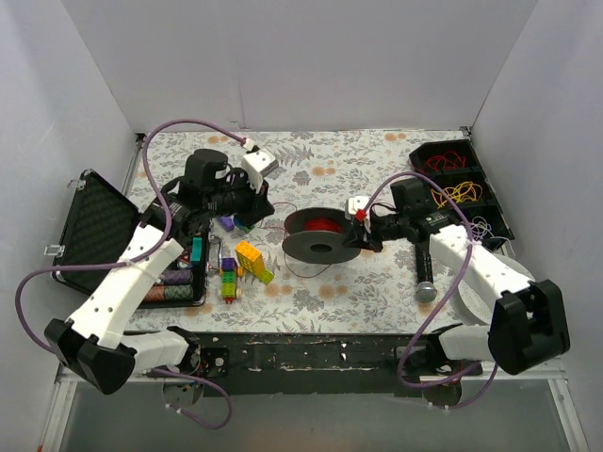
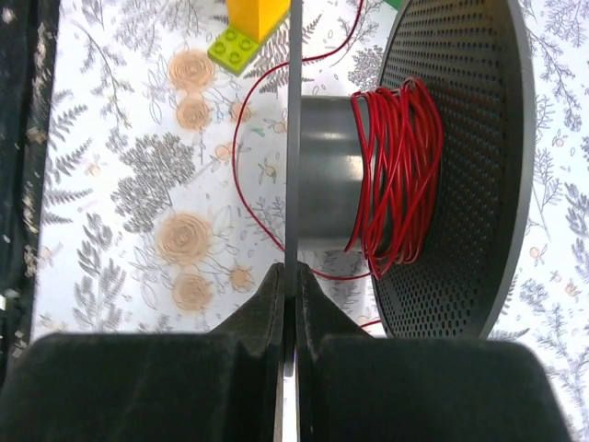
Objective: Wrap the cables
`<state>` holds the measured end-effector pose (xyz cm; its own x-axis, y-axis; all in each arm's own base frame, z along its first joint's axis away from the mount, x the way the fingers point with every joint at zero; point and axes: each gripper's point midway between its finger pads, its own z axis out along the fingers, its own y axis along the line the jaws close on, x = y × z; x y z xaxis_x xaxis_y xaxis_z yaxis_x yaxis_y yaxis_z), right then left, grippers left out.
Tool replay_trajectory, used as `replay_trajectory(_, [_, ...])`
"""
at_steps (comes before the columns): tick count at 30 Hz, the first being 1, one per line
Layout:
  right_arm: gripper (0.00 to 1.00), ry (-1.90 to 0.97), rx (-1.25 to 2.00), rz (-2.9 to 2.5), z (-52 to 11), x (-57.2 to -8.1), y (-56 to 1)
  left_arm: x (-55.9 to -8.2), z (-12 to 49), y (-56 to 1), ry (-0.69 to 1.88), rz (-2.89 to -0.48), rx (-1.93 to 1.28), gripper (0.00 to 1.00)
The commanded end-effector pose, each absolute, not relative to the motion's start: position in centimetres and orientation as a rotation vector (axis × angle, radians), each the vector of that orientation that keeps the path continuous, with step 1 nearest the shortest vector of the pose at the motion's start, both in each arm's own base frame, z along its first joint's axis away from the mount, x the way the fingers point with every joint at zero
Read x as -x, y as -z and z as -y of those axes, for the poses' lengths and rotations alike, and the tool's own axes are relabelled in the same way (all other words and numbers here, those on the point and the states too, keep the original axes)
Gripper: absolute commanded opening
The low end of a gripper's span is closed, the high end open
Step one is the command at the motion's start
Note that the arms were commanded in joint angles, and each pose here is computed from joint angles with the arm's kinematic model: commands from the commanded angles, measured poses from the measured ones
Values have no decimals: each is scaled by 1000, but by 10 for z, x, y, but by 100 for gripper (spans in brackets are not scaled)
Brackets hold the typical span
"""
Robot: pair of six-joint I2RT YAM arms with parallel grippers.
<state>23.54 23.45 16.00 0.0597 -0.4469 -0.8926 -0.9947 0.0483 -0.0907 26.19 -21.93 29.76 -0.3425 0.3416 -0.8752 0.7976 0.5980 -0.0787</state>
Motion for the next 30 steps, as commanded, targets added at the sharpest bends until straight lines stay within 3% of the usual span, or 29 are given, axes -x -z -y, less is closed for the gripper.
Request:
replay_trajectory(1, [1, -811, 1638, -1268, -251, -251, -188, -273, 225, -283, 650, -1935, -916, 0])
replay_trajectory(4, [1, -858, 1696, -1329, -245, -243, -175, -272, 242, -277, 751, -1929, -957, 0])
replay_trajectory(8, [34, -835, 1689, -1293, -246, -243, -187, -280, 254, -277, 797, -1910, -972, 0])
replay_trajectory(10, [45, -817, 1662, -1264, -248, -246, -198, -286, 256, -277, 790, -1911, -968, 0])
replay_trajectory(12, [50, -805, 1637, -1255, -250, -250, -206, -287, 259, -278, 803, -1902, -973, 0])
replay_trajectory(23, [58, -875, 1569, -1243, -261, -255, -252, -290, 269, -302, 848, -1823, -991, 0])
replay_trajectory(27, [61, -917, 1378, -1344, -267, -272, -284, -295, 273, -306, 853, -1806, -992, 0])
replay_trajectory(30, [61, -1101, 1145, -1483, -277, -278, -299, -299, 276, -309, 861, -1801, -977, 0])
